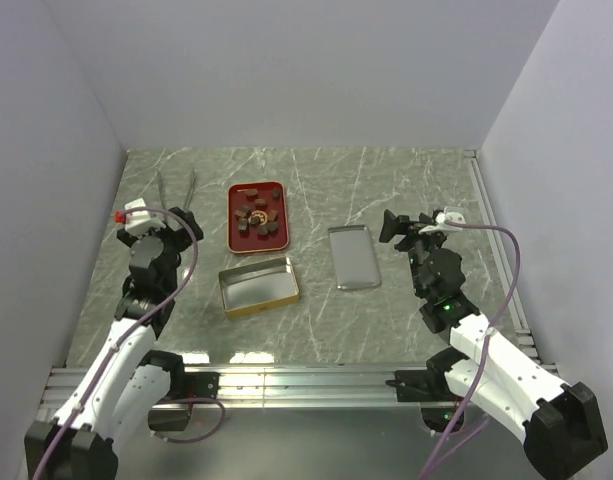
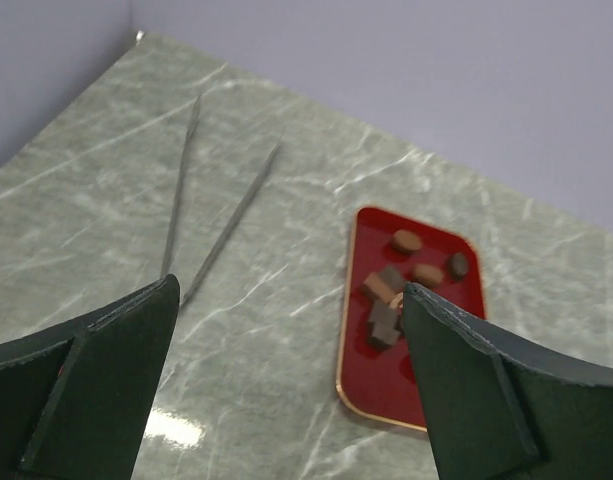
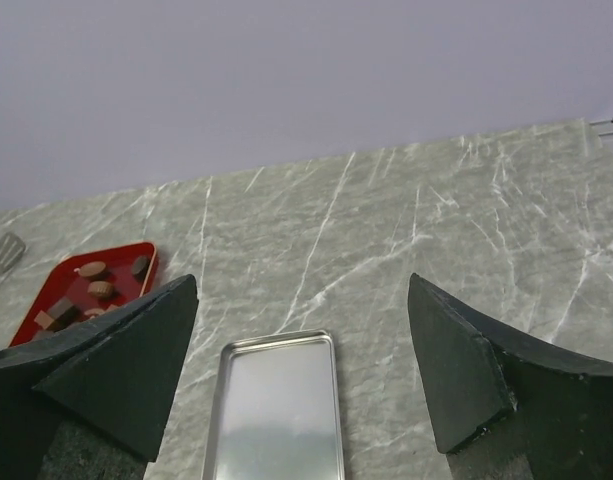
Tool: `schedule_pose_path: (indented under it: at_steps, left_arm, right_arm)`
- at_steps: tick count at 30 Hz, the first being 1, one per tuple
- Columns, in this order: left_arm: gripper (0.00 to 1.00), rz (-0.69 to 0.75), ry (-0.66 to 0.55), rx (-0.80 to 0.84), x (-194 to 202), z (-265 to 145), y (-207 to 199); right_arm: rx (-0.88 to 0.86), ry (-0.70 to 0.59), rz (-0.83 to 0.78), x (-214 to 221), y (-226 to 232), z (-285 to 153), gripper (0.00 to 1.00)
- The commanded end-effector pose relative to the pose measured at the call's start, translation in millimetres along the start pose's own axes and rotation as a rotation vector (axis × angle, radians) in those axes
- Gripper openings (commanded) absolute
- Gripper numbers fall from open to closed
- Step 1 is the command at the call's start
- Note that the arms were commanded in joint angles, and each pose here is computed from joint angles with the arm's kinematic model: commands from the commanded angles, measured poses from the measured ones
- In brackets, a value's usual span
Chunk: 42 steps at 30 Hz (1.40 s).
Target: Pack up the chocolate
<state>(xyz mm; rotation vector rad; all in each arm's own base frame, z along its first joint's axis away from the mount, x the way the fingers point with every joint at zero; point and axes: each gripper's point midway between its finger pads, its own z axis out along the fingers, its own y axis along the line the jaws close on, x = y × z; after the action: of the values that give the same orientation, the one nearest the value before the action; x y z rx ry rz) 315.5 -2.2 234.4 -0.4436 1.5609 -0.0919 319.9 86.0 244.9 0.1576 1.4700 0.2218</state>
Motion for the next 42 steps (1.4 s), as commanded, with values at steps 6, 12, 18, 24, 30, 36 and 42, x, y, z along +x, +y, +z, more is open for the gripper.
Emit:
schedule_pose_path:
  at_steps: [6,12,18,24,30,36,42]
  left_arm:
    - [0.99,0.029,-0.012,-0.061,-14.2,23.9,-2.9]
    - [0.99,0.074,0.062,-0.088,-5.2,36.1,5.2]
    - [0.99,0.062,0.11,-0.17,-3.0,50.0,52.2]
    - [0.99,0.104,0.179,-0.132,1.0,70.7,60.7]
    - [0.99,0.171,0.247,-0.064,15.6,103.8,52.6]
    - [0.97,0.206,0.395,-0.083,62.2,132.0,64.3]
    - [0.96,0.221,0.424,-0.042,78.5,140.8,61.0]
  right_arm:
    - [0.044,-0.056,-0.028,-34.1,4.1,29.0,0.93]
    - [0.002,-0.046,0.004,-44.2,12.9,52.7,0.93]
    - [-0.072,-0.043,0.042,-58.4,27.4,81.2,0.93]
    - [-0.155,0.005,0.075,-48.8,43.8,109.5,0.93]
    - [-0.121,0.035,0.056,-35.4,30.8,115.7,0.93]
    - [-0.145,0.028,0.07,-35.3,29.1,113.1,0.93]
    - [-0.134,0.026,0.078,-32.7,23.0,114.8,0.93]
